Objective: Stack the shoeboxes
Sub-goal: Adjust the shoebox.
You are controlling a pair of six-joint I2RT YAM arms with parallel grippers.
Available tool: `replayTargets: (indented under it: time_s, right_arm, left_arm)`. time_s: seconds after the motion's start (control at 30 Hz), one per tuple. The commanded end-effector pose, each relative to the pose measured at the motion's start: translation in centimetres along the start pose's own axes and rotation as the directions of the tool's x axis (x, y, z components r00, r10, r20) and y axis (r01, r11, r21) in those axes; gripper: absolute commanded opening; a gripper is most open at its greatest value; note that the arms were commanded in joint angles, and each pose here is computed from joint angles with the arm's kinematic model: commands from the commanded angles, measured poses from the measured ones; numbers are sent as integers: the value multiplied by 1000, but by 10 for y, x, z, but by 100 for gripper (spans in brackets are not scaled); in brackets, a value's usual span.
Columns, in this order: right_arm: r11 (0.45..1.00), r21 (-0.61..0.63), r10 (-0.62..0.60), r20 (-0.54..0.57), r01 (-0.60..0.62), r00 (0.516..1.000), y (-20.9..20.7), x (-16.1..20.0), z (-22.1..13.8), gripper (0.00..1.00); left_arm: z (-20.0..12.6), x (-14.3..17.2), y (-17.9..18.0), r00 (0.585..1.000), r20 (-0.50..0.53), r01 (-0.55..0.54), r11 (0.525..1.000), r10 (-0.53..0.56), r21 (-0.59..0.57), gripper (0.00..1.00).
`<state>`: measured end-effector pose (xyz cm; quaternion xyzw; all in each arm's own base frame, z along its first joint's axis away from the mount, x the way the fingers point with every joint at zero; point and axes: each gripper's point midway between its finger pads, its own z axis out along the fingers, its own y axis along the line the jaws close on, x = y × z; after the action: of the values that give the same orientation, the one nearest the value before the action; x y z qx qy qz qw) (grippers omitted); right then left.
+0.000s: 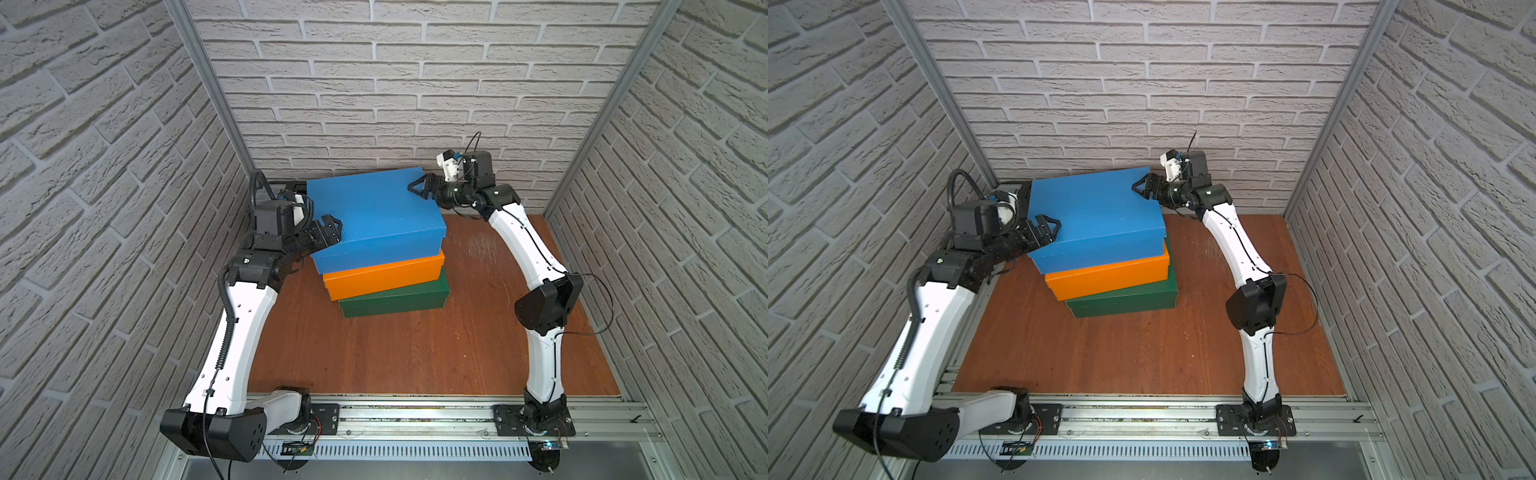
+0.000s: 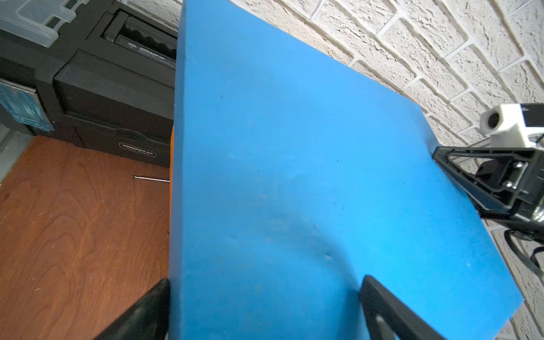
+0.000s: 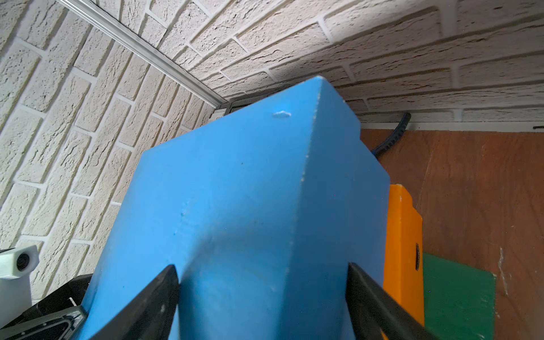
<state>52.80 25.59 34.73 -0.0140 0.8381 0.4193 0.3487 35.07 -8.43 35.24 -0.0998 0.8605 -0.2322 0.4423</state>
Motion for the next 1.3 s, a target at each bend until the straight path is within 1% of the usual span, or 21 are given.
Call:
replayTargets:
  time_s: [0.0, 0.23, 0.4, 0.53, 0.7, 0.9, 1.0, 1.17, 1.2, 1.27]
  right_arm:
    - [991, -134, -16, -36, 11, 999, 47, 12, -5, 87]
    - [991, -136, -17, -28, 13, 999, 47, 9, -7, 87]
    - [990, -143, -9, -33, 5, 999, 47, 8, -2, 87]
    - [988, -153, -11, -29, 6, 1000, 50, 5, -4, 88]
    - [989, -148, -17, -36, 11, 999, 49, 7, -4, 88]
    - [992, -127, -8, -48, 2, 999, 43, 10, -2, 91]
    - [993, -119, -11, -44, 5, 999, 43, 10, -4, 92]
    - [994, -107, 0, -38, -4, 999, 38, 7, -5, 94]
    - [994, -108, 2, -36, -6, 999, 37, 6, -5, 99]
    - [994, -109, 7, -33, -10, 999, 37, 4, -7, 100]
  left_arm:
    - [16, 29, -24, 994, -112, -2, 994, 14, 113, 98]
    - [15, 30, -28, 994, -111, 7, 993, 7, 121, 98]
    - [11, 35, -38, 994, -109, 10, 989, 6, 146, 98]
    - [10, 37, -36, 995, -103, 4, 991, 9, 132, 98]
    - [4, 36, -40, 995, -96, 11, 989, 3, 145, 98]
    - [-4, 28, -32, 997, -78, -3, 993, 12, 114, 98]
    - [-10, 20, -31, 998, -56, -8, 994, 14, 113, 98]
    - [-17, 14, -31, 999, -45, -17, 994, 22, 109, 98]
    - [-19, 14, -31, 999, -44, -18, 994, 23, 109, 98]
    - [-20, 13, -31, 999, -42, -20, 994, 25, 112, 98]
